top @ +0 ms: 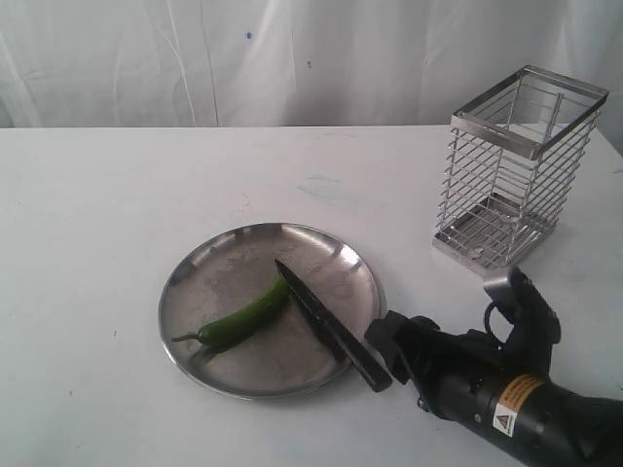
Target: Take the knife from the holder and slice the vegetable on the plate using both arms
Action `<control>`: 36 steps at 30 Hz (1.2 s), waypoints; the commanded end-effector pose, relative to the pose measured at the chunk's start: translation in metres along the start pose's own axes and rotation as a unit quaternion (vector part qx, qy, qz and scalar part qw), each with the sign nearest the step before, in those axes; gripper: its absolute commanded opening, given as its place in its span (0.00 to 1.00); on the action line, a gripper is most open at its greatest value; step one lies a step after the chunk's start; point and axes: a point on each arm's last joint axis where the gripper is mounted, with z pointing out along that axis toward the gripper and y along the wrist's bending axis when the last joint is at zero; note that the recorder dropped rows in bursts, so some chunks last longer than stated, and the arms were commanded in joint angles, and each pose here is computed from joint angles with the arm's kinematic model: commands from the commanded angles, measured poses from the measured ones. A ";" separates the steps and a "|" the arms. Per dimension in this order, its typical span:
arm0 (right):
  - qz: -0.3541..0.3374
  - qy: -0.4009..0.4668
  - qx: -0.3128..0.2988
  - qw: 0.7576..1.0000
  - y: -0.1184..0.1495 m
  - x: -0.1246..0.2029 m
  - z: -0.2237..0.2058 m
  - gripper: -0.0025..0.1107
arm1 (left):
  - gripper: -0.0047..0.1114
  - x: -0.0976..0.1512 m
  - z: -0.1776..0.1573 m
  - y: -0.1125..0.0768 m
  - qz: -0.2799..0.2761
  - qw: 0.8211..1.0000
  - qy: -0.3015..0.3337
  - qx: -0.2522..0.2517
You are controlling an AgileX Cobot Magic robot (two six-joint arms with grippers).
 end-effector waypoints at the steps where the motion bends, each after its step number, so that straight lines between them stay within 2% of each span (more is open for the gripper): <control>1: -0.071 0.012 -0.017 0.997 0.013 -0.004 -0.012 0.42 | 0.04 0.000 0.000 0.000 -0.005 1.000 -0.003 0.001; 6: -0.130 0.033 0.013 0.991 0.020 -0.009 -0.034 0.35 | 0.04 0.000 0.000 0.000 -0.005 1.000 -0.003 0.001; 14: -0.263 0.068 0.042 0.961 0.030 -0.017 -0.077 0.09 | 0.04 0.000 0.000 0.000 -0.005 1.000 -0.003 0.001; 17: -0.295 0.105 0.075 0.947 0.035 -0.020 -0.088 0.02 | 0.04 0.000 0.000 0.000 -0.005 1.000 -0.003 0.001; 20: -0.325 0.166 0.124 0.923 0.041 -0.023 -0.098 0.02 | 0.04 0.000 0.000 0.000 -0.005 1.000 -0.003 0.001; 22: -0.350 0.213 0.156 0.899 0.045 -0.026 -0.105 0.02 | 0.04 0.000 0.000 0.000 -0.005 1.000 -0.003 0.001; 26: -0.391 0.251 0.155 0.872 0.057 -0.030 -0.111 0.02 | 0.04 0.000 0.000 0.000 -0.005 1.000 -0.003 0.001; 31: -0.418 0.247 0.143 0.863 0.070 -0.038 -0.111 0.02 | 0.04 0.000 0.000 0.000 -0.005 1.000 -0.003 0.001; 36: -0.415 0.269 0.147 0.856 0.082 -0.047 -0.098 0.02 | 0.04 0.000 0.000 0.000 -0.005 1.000 -0.003 0.001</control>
